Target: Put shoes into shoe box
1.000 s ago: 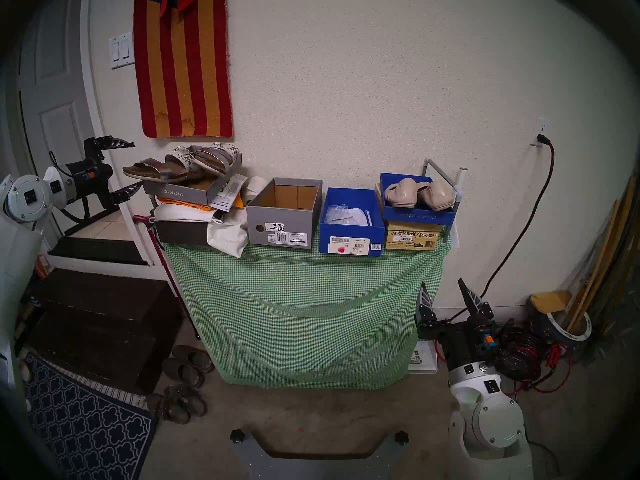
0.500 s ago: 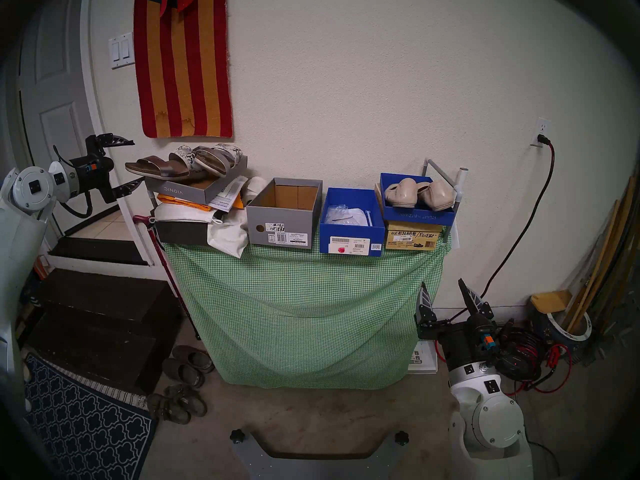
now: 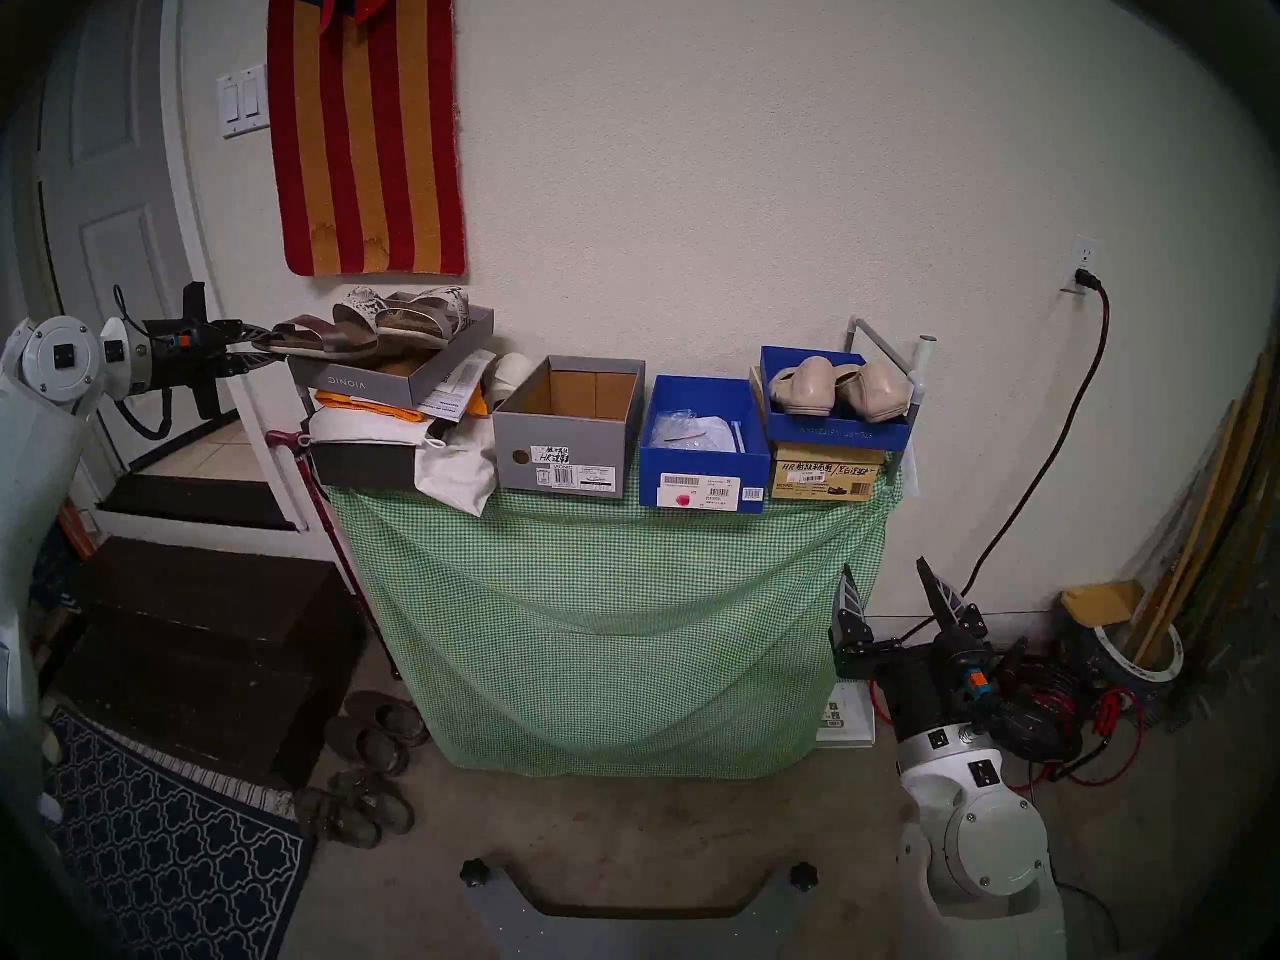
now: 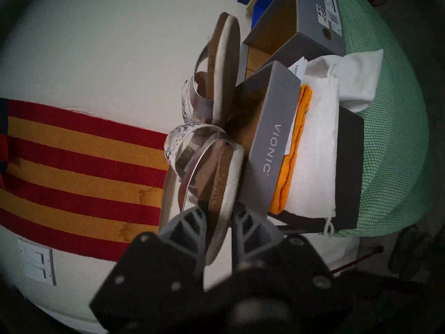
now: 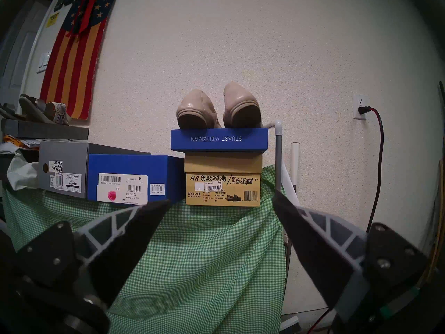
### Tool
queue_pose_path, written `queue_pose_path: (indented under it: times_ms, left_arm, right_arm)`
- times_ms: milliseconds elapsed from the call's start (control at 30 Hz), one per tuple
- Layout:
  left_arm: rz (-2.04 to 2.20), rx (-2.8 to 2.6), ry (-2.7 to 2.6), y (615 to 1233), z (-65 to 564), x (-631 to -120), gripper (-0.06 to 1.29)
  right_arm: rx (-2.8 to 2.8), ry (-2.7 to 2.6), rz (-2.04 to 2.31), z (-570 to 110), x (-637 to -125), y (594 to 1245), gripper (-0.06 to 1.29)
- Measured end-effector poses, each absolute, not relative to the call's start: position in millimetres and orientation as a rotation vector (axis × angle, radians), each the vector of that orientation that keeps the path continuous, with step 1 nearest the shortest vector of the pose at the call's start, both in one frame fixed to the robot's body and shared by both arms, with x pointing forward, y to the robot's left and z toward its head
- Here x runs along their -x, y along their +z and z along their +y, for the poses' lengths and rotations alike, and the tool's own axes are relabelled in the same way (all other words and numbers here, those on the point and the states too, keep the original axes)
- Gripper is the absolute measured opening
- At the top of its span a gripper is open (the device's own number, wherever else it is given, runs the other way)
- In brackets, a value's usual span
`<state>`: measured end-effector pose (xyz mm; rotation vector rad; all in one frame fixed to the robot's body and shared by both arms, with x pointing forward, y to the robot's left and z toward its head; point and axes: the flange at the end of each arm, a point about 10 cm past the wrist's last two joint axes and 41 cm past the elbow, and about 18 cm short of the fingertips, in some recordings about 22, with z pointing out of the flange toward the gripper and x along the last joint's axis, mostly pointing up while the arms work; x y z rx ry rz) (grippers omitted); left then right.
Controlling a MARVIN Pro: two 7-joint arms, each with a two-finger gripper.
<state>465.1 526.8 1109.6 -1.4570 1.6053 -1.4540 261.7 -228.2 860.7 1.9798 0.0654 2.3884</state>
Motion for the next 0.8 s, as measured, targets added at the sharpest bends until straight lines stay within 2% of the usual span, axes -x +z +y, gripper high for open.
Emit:
queue_pose_path:
  times_ms: [433, 800]
  left_arm:
    - [1.415, 1.344, -1.807, 1192.4, 506.3, -462.6, 0.18]
    - [1.397, 1.392, -2.037, 1222.0, 479.1, -451.3, 0.17]
  right_arm:
    - [-1.98, 2.388, 0.065, -228.2, -261.8, 860.7, 1.22]
    - [-1.98, 2.389, 0.065, -228.2, -261.7, 860.8, 1.22]
